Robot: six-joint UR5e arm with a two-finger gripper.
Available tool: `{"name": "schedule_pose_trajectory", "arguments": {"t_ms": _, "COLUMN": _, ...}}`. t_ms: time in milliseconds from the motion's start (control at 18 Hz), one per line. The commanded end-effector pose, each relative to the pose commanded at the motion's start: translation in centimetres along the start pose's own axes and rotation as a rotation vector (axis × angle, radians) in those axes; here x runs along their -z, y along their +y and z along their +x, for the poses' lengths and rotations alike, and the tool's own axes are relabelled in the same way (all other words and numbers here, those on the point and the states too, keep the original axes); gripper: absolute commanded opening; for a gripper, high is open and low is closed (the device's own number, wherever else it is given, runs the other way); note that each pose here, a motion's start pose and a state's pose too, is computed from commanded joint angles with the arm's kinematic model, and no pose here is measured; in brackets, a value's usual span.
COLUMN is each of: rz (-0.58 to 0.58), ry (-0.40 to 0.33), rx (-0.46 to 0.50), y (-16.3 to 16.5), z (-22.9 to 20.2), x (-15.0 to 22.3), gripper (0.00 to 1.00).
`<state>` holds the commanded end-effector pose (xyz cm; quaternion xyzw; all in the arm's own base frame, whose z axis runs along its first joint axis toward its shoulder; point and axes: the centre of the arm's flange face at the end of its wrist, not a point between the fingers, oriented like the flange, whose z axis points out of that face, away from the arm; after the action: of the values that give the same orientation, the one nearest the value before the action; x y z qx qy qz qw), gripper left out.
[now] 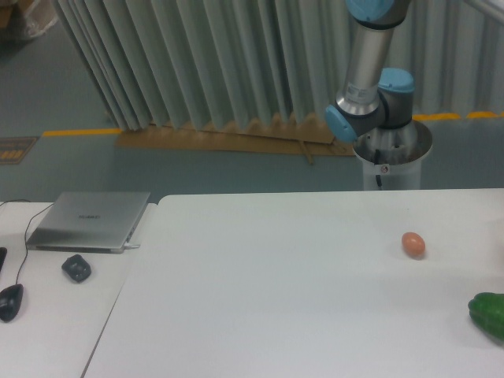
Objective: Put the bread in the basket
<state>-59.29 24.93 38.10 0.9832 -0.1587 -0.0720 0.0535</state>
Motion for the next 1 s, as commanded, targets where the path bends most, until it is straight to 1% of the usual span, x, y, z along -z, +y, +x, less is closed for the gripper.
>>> {"name": "schedule_pose_trajectory", "arguments": {"t_ms": 56, "rz": -0.004, "ry": -0.012, "rx": -0.025, "y": 1.6, "z": -0.3, "x": 0.6, "gripper": 0.09}}
{"name": "schedule_pose_trajectory", "arguments": {"t_ms": 111, "rz": -0.004, "ry": -0.008, "rx": -0.051, "y": 2.4, "z": -0.3, "x": 0.3, "gripper": 0.09}}
{"name": "schedule_pose_trajectory", "arguments": {"t_ms": 167, "rz": 0.001, "ry": -0.019, "rx": -0.102, "y": 2.7, "z": -0.7, "x": 0.1, "gripper": 0.09}}
{"name": "schedule_pose_trajectory", "arguments": {"t_ms": 222, "rz": -0.002, "ry": -0.036, "rx": -0.115, "y": 2.5, "z": -1.5, "x": -1.1, "gripper": 0.10}}
{"name": "schedule_pose_trajectory", "arguments": {"t_ms": 333, "rz": -0.006, "ry": -0.058, "rx": -0.106, "y": 2.7, "z": -2.0, "x": -1.5, "gripper": 0.10}}
{"name": "schedule_pose_trajectory", "arguments": {"t_ms": 389, "rz": -0.002, "ry": -0.047, "rx": -0.114, "y": 2.6, "z": -1.8, "x": -2.3, "gripper": 0.10}}
{"name": "schedule_pose_trajectory", "arguments": {"t_ms": 444, "rz": -0.001, "ry": -0.044, "rx": -0.112, "y": 2.4, "z": -2.0, "x": -3.0, "gripper": 0.14}}
{"name": "schedule_pose_trajectory", "arguments": {"t_ms": 500, "rz": -0.002, "ry": -0.045, "rx": -0.108, "y": 2.4, "z": -2.0, "x": -3.0, "gripper": 0.17}}
{"name": "schedule_pose_trajectory", "arguments": {"t_ms": 556, "rz": -0.002, "ry": -0.048, "rx": -0.113, "y": 2.4, "z": -2.0, "x": -2.9, "gripper": 0.37}}
{"name": "schedule_pose_trajectory", "arguments": {"t_ms": 611, "rz": -0.004, "ry": -0.054, "rx": -0.114, "y": 2.5, "z": -2.2, "x": -2.7, "gripper": 0.78}}
{"name": "schedule_pose_trajectory", "arguments": {"t_ms": 667, "rz": -0.004, "ry": -0.057, "rx": -0.113, "y": 2.5, "z": -2.2, "x": -2.6, "gripper": 1.00}}
{"name": "schedule_pose_trajectory", "arguments": {"t_ms": 944, "rz": 0.021, "ry": -0.074, "rx": -0.111, "y": 2.5, "z": -2.4, "x": -1.9, "gripper": 1.00}}
{"name": "schedule_pose_trajectory", "arguments": {"t_ms": 1000, "rz": 0.025, "ry": -0.075, "rx": -0.101, "y": 3.2, "z": -2.4, "x": -1.9, "gripper": 1.00}}
